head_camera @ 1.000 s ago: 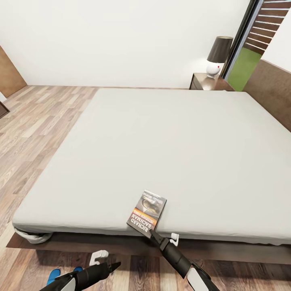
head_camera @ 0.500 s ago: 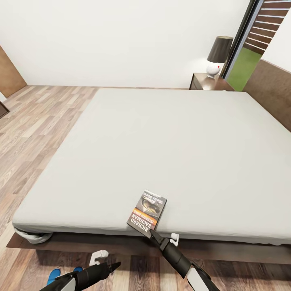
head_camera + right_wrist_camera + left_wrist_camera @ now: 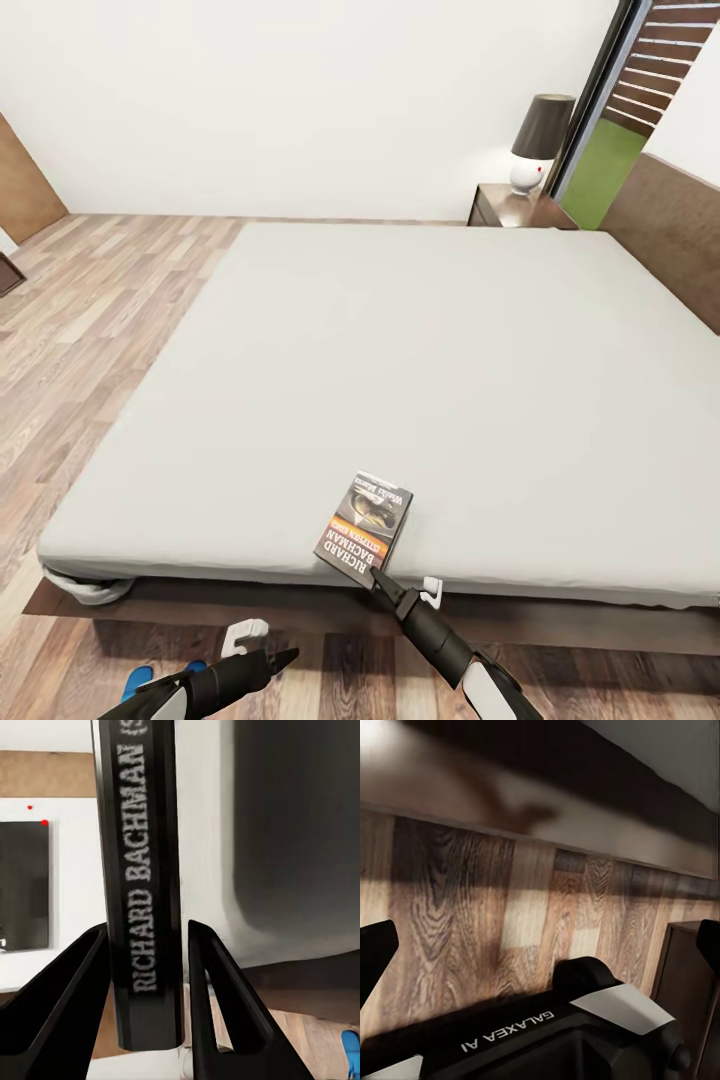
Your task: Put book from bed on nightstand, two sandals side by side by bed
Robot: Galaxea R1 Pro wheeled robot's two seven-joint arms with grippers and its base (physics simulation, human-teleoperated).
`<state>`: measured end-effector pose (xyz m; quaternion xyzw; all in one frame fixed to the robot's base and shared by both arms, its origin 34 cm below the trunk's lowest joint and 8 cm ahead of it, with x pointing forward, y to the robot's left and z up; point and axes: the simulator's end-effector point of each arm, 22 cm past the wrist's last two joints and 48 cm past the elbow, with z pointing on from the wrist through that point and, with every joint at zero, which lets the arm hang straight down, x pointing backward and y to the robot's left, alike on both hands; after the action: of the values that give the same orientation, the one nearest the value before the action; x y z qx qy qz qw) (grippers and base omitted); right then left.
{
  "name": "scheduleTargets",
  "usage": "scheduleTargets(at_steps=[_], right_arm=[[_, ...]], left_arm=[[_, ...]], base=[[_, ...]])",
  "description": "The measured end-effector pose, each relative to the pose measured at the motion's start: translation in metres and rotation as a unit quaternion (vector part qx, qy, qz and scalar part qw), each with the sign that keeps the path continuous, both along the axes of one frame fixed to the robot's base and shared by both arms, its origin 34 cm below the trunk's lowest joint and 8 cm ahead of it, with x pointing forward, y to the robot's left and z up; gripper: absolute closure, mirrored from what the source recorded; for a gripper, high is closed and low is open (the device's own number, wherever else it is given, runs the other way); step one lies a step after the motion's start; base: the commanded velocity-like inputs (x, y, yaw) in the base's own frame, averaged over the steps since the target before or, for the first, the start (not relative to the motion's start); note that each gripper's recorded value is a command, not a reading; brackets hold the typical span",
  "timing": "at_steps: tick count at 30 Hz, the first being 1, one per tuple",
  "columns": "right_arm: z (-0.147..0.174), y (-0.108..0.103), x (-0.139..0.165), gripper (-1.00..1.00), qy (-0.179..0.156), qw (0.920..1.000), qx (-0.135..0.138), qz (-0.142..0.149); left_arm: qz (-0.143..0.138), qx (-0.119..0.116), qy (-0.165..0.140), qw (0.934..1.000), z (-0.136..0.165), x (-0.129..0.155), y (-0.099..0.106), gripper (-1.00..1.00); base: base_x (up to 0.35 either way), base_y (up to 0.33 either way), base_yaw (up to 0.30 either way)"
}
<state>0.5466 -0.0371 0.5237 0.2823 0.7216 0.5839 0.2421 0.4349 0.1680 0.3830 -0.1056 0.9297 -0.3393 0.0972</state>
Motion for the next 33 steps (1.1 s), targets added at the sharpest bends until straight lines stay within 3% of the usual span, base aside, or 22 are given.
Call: scheduleTargets(at_steps=[21, 26, 29, 30, 33], right_arm=[[0.038, 0.002, 0.002, 1.0, 0.007, 1.0, 0.005, 0.004], [0.048, 0.012, -0.008, 1.0, 0.041, 0.9981, 0.038, 0.028], [0.061, 0.021, -0.015, 1.0, 0.079, 0.9921, 0.083, 0.052], [0.064, 0.016, -0.017, 1.0, 0.092, 0.9894, 0.093, 0.062], [0.059, -0.02, -0.018, 1.0, 0.104, 0.9895, 0.075, 0.068]], left_arm=[[0.0, -0.005, 0.0, 1.0, 0.04, 0.004, -0.001, -1.0], [-0.001, -0.006, 0.0, 1.0, 0.049, 0.004, -0.003, -1.0], [-0.001, -0.005, 0.0, 1.0, 0.054, 0.004, -0.002, -1.0], [-0.001, -0.005, 0.0, 1.0, 0.056, 0.004, -0.002, -1.0], [-0.001, -0.005, 0.001, 1.0, 0.061, 0.004, -0.002, -1.0]], base=[[0.0, 0.0, 0.0], [0.0, 0.0, 0.0], [0.0, 0.0, 0.0], [0.0, 0.0, 0.0], [0.0, 0.0, 0.0]])
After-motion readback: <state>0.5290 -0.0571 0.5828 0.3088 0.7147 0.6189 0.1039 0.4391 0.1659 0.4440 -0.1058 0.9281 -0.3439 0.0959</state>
